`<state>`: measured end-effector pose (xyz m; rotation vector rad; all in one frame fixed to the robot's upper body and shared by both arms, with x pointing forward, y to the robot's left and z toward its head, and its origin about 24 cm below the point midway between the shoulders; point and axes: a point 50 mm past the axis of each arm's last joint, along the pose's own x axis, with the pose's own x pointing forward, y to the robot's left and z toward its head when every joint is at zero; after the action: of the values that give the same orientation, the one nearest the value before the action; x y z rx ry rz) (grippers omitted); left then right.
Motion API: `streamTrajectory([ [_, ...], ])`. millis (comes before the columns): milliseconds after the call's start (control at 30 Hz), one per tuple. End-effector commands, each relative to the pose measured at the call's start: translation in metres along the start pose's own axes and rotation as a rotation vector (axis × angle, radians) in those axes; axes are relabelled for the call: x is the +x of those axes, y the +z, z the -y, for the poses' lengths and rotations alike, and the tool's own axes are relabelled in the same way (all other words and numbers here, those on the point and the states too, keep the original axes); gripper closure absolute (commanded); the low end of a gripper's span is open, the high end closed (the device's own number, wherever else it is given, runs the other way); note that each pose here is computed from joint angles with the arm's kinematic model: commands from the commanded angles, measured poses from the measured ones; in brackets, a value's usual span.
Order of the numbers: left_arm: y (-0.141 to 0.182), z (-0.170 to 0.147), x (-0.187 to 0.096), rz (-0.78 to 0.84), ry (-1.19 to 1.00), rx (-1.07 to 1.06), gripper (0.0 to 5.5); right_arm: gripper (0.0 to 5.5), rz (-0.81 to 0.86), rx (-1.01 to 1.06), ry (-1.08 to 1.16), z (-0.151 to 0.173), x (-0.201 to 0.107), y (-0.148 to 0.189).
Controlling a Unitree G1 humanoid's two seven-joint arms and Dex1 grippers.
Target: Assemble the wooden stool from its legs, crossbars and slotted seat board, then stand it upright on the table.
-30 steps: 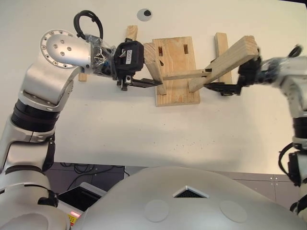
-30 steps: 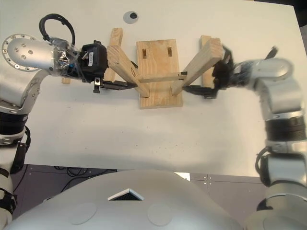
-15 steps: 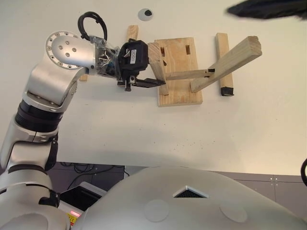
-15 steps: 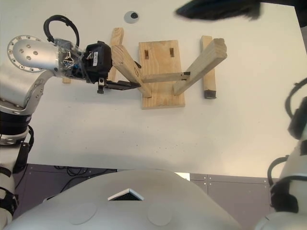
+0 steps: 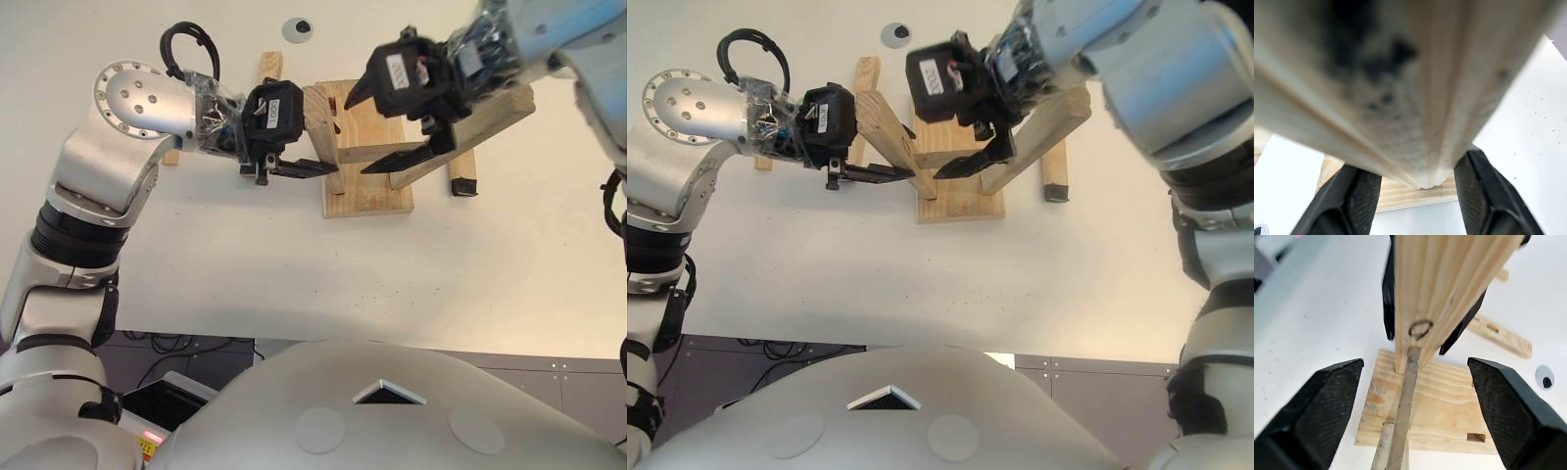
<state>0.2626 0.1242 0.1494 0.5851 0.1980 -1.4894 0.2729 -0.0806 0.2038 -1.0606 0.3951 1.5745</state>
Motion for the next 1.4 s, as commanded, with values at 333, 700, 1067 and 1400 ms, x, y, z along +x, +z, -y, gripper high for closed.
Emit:
streamTrajectory([
  [333, -0.033, 0.019, 0.014, -0.186, -0.097, -0.120, 3.47, 3.90, -0.141, -0.065, 0.051, -0.015, 0.022, -0.024],
  [700, -0.026, 0.017, 0.016, -0.191, -0.072, -0.121, 3.47, 4.65, -0.163, 0.003, 0.027, -0.034, 0.062, -0.039],
  [1067, -0.021, 0.017, 0.030, -0.206, -0.099, -0.070, 3.47, 4.66, -0.229, 0.102, 0.133, -0.061, 0.107, -0.066],
  [1400, -0.034, 0.017, 0.011, -0.257, -0.071, -0.110, 3.47, 4.05, -0.095, 0.130, -0.074, -0.024, 0.047, -0.045],
])
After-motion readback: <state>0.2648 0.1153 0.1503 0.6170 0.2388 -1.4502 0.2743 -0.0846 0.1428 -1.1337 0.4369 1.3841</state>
